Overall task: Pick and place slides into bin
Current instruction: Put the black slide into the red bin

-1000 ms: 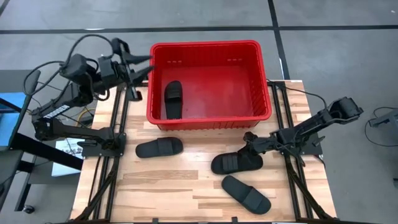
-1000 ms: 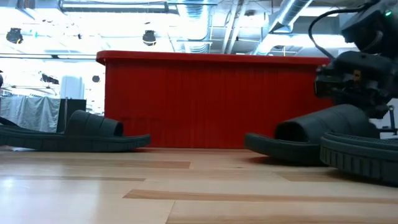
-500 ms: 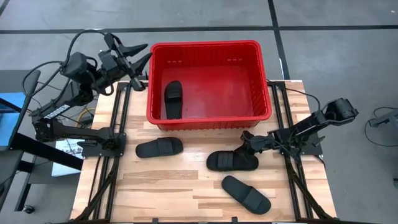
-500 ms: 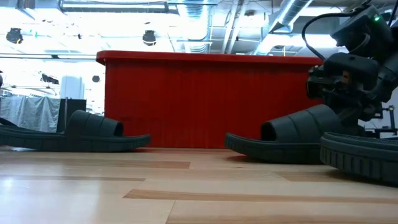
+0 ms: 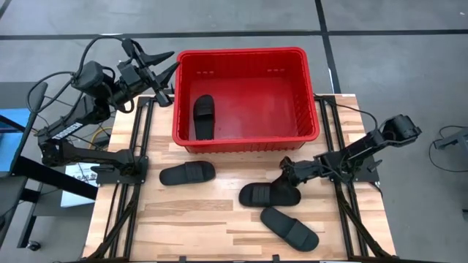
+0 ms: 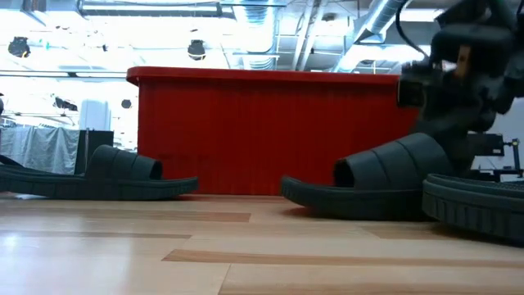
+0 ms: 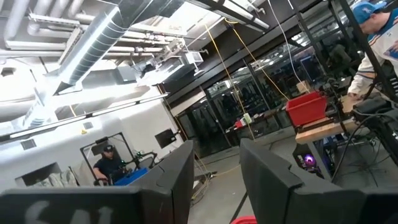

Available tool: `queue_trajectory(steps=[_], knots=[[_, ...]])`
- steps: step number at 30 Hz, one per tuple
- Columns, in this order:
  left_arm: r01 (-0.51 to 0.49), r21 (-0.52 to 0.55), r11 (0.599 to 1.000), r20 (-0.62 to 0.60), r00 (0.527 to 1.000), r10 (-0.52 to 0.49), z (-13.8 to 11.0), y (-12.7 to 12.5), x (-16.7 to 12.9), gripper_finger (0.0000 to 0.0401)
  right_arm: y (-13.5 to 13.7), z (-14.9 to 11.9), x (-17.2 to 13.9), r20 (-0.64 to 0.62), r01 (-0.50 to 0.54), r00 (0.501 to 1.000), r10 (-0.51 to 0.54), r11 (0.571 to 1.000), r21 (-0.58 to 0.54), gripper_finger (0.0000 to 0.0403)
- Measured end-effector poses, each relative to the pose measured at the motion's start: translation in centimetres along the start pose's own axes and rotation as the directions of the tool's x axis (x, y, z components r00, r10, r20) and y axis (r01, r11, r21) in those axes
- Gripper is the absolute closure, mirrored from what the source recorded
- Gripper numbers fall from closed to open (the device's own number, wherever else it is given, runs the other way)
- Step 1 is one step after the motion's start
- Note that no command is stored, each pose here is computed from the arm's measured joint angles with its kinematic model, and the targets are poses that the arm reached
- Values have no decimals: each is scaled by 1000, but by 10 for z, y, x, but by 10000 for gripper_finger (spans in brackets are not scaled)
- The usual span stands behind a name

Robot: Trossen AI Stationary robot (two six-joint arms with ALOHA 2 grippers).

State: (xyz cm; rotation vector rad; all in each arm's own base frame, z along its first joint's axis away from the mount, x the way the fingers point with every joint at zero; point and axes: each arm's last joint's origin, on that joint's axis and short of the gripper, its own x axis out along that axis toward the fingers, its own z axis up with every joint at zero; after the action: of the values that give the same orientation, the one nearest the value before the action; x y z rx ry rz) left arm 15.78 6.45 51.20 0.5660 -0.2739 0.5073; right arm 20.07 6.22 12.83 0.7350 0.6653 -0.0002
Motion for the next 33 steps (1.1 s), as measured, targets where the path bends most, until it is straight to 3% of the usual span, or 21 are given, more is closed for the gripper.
queue_trajectory(steps=[4,12,18,26,33], knots=[[0,0,1000,0,1000,0,0,0,0,280,12,4,2,-36,14,999,-18,995,-95,327],[1,0,1000,-3,1000,-1,0,0,0,280,7,0,-1,-188,173,960,-210,965,-196,322],[3,0,1000,-8,1000,-3,-1,0,0,280,10,7,0,-166,149,966,-199,950,-273,299],[3,-1,1000,-8,1000,-3,-1,0,0,280,3,16,0,-100,203,963,-250,919,-338,249],[2,-2,1000,-9,1000,-2,-1,0,0,280,3,22,1,-76,174,973,-216,914,-367,225]])
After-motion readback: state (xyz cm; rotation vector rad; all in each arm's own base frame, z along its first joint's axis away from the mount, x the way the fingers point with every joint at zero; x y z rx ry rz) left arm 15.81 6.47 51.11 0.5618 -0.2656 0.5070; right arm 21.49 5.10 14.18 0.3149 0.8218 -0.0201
